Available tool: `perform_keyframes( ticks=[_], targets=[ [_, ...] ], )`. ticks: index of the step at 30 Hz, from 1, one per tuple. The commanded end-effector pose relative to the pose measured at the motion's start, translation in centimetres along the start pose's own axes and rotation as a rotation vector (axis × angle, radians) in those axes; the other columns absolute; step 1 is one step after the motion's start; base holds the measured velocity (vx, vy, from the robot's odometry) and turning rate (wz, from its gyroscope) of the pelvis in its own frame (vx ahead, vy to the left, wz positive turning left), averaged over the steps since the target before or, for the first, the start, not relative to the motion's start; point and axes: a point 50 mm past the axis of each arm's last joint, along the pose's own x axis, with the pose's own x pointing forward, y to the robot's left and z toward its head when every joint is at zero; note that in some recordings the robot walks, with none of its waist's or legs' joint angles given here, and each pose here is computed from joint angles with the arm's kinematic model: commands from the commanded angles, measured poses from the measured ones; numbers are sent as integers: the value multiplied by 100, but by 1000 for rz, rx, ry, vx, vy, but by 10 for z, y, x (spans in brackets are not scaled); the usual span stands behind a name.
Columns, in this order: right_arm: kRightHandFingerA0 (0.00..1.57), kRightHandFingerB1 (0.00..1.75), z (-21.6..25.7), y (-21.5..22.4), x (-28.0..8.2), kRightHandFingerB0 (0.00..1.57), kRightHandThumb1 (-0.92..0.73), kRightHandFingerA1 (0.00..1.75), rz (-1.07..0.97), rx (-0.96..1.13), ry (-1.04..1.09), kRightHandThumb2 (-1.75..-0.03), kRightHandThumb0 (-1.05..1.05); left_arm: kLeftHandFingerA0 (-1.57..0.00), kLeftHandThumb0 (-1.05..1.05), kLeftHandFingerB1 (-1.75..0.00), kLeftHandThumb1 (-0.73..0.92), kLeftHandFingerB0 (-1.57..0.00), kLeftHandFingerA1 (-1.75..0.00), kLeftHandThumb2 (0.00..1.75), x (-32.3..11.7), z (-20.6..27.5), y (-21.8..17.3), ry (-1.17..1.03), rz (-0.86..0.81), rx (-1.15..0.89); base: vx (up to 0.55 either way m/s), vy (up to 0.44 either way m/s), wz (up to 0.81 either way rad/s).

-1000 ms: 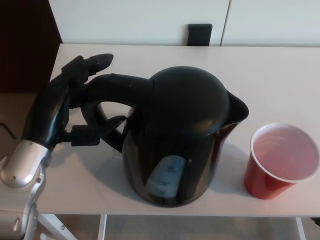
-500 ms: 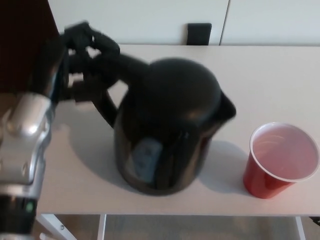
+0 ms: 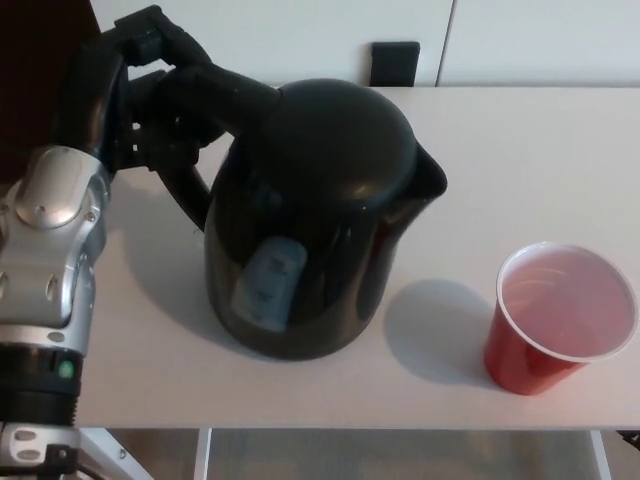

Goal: The robot walk towards a table in front and uses its left hand to pick up the pot from the base and pour water to the cup on the right hand side

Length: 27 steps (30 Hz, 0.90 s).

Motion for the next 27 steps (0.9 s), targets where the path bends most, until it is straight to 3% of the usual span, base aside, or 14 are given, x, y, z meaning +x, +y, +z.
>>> perform_keyframes(
  ticks=[1,5,6,12,13,15,16,27],
  targets=[
    [45,54,22,4,2,33,-58,77,31,-27,-76,-68,-34,-76,-3,-175,63,-61,-175,55,-5,-6,3,27,8,-132,0,0,0],
    [48,56,28,9,4,36,-54,80,25,-26,-80,-67,-34,-72,-3,-175,65,-58,-175,54,-6,-8,6,38,42,-196,0,0,0],
    [48,59,27,9,5,36,-57,89,33,-21,-80,-67,-34,-112,-3,-143,56,-93,-155,71,-8,-8,7,39,53,-236,0,0,0],
    [50,59,28,10,5,38,-57,90,40,-41,-85,-67,-36,-112,-8,-144,57,-94,-154,73,-8,-5,7,30,60,-280,0,0,0],
    [50,57,28,9,5,37,-56,90,30,-40,-82,-66,-36,-72,-6,-175,68,-58,-175,55,-9,-5,5,23,52,-308,0,0,0],
    [50,57,28,9,5,37,-56,90,29,-40,-82,-66,-36,-72,-6,-175,68,-58,-175,55,-10,-4,5,24,51,-312,0,0,0],
    [51,57,29,11,6,37,-58,90,32,-34,-86,-65,-35,-80,-5,-175,65,-62,-175,55,-15,-2,-2,13,25,-369,0,0,0],
    [49,56,29,18,8,35,-60,84,59,-34,-84,-67,-31,-78,-8,-174,67,-58,-175,57,-35,2,-22,23,-12,-453,0,0,0]
  ],
)
